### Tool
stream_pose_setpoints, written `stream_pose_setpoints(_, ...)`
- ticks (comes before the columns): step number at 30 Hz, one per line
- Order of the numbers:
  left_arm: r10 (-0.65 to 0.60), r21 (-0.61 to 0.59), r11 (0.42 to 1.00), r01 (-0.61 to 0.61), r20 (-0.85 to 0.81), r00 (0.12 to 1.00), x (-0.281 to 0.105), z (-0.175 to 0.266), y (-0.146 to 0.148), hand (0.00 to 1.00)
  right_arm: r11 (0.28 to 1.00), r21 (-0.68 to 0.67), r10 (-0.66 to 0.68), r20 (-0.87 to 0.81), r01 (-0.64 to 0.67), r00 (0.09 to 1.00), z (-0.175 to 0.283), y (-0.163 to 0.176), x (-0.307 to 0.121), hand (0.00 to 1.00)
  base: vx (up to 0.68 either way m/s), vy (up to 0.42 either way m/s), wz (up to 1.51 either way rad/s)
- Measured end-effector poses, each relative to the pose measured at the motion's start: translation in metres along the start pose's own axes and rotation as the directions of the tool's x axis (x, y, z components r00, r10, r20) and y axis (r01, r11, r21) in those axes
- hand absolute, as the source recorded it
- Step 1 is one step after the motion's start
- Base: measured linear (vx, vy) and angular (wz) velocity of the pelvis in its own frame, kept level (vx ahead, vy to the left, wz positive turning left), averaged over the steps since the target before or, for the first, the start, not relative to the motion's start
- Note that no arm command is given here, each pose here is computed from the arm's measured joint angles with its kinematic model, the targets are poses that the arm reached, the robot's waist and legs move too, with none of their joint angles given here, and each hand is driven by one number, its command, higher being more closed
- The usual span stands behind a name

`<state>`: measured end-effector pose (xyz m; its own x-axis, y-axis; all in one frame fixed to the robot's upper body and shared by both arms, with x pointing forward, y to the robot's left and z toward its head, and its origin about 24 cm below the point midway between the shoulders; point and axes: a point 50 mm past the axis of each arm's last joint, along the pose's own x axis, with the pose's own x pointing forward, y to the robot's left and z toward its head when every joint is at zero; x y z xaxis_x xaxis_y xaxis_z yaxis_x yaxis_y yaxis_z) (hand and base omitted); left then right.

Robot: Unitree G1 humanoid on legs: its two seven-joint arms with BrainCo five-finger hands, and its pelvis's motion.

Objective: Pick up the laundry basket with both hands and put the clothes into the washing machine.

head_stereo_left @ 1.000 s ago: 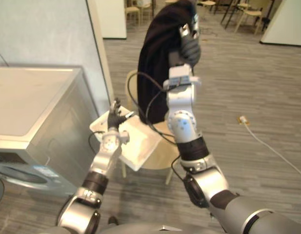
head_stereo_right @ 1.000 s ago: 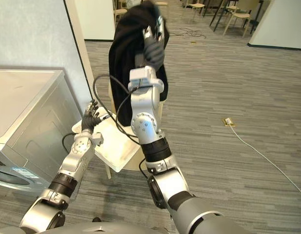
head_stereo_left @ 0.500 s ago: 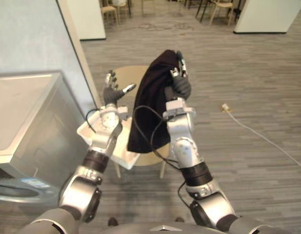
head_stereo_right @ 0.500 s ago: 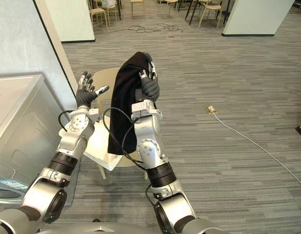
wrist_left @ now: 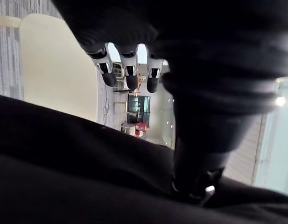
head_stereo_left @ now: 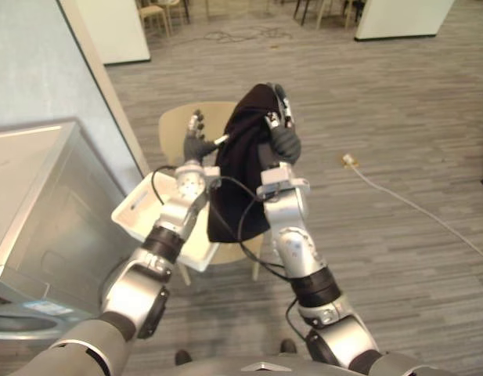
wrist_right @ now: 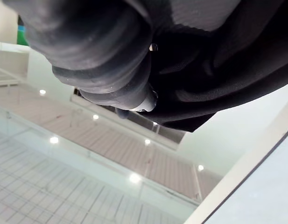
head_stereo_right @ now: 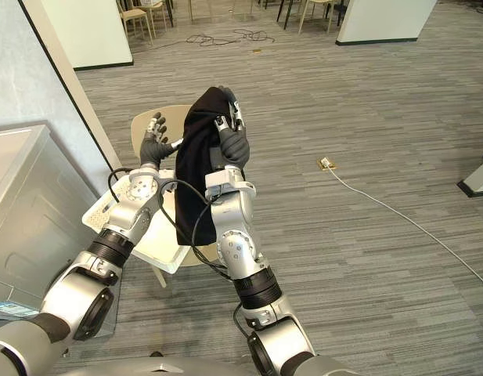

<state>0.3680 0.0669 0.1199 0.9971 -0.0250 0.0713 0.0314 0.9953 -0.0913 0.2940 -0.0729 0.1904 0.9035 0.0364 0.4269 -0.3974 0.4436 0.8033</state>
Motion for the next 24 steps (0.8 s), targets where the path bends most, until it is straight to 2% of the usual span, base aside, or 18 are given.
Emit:
stream_pose_setpoints(3,-0.05,0.1,0.993,0.055,-0.053,0.997,-0.003,-0.016,-0.014,0.0,1.0,-0.023,0.004,0.006,-0.004,1.0,0.004,-0.002,0.0,1.0,0.0,0.0,0.0)
stream_pose_setpoints(7,-0.152,0.252,0.949,0.189,-0.159,0.976,-0.015,-0.046,-0.035,0.0,1.0,-0.022,0.007,0.011,-0.007,1.0,0.005,-0.001,0.001,1.0,0.0,-0.004,-0.02)
stream_pose_setpoints(13,-0.291,0.288,0.892,0.347,-0.221,0.931,-0.029,-0.059,-0.065,0.0,0.999,-0.028,0.046,0.022,-0.045,0.999,0.008,0.007,0.007,1.0,0.0,-0.006,-0.07)
stream_pose_setpoints(18,-0.404,0.237,0.856,0.459,-0.249,0.881,-0.039,-0.063,-0.081,0.0,0.998,-0.028,0.063,0.029,-0.062,0.998,0.01,0.011,0.01,1.0,0.0,0.0,0.0)
stream_pose_setpoints(24,-0.479,0.01,0.868,0.496,-0.241,0.844,-0.05,-0.058,-0.094,0.0,0.998,-0.028,0.062,0.033,-0.061,0.998,0.011,0.011,0.01,1.0,-0.01,-0.004,0.03)
